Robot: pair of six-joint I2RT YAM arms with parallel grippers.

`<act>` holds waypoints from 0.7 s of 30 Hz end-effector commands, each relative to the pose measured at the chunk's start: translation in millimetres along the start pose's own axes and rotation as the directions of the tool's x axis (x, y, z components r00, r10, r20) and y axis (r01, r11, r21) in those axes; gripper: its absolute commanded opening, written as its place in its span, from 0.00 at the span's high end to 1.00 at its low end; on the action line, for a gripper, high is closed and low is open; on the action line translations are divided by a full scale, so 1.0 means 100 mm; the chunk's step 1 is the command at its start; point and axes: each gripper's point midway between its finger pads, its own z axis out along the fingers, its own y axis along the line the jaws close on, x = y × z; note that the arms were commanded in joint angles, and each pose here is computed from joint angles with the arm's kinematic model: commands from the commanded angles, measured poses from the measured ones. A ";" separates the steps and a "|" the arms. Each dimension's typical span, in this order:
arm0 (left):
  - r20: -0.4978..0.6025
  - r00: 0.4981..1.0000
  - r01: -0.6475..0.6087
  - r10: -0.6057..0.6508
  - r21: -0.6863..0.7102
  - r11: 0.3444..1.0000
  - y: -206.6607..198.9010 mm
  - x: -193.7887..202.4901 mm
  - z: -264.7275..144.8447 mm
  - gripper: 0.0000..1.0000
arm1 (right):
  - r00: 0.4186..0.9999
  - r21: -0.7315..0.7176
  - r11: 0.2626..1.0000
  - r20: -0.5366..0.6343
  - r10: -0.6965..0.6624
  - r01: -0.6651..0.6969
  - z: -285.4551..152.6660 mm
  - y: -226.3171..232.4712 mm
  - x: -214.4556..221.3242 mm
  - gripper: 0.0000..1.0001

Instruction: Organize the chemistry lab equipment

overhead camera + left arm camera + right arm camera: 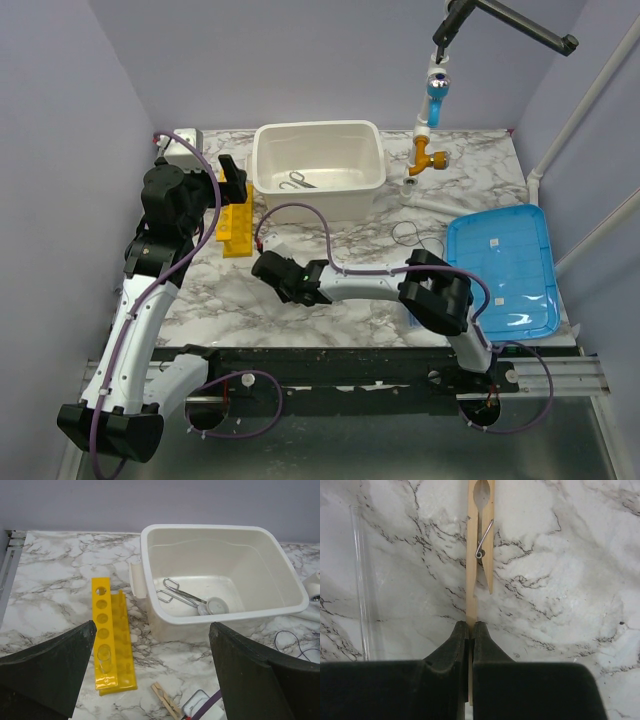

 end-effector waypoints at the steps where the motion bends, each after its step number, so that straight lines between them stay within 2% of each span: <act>1: 0.052 0.998 -0.021 0.023 -0.051 0.998 0.10 -0.10 -0.06 0.01 | 0.993 0.045 0.999 0.115 -0.004 -0.001 -0.40 -0.16 -0.42 0.99; 6: 0.065 0.998 -0.023 0.026 -0.055 0.998 0.11 -0.13 -0.09 0.01 | 0.951 0.092 0.996 0.310 -0.012 -0.017 -1.02 -0.46 -1.12 0.99; 11: 0.067 0.997 -0.021 0.025 -0.048 0.999 0.09 -0.14 -0.10 0.01 | 0.908 0.123 0.992 0.417 -0.044 -0.008 -1.27 -0.90 -1.67 0.99; 17: 0.062 0.998 -0.025 0.028 -0.051 0.998 0.10 -0.12 -0.09 0.01 | 0.894 0.070 0.997 0.445 -0.054 0.026 -1.13 -1.41 -2.16 0.99; 21: 0.061 0.998 -0.030 0.032 -0.026 0.999 0.06 -0.12 -0.08 0.01 | 0.893 0.130 0.986 0.425 -0.147 0.101 -0.86 -1.78 -2.32 0.99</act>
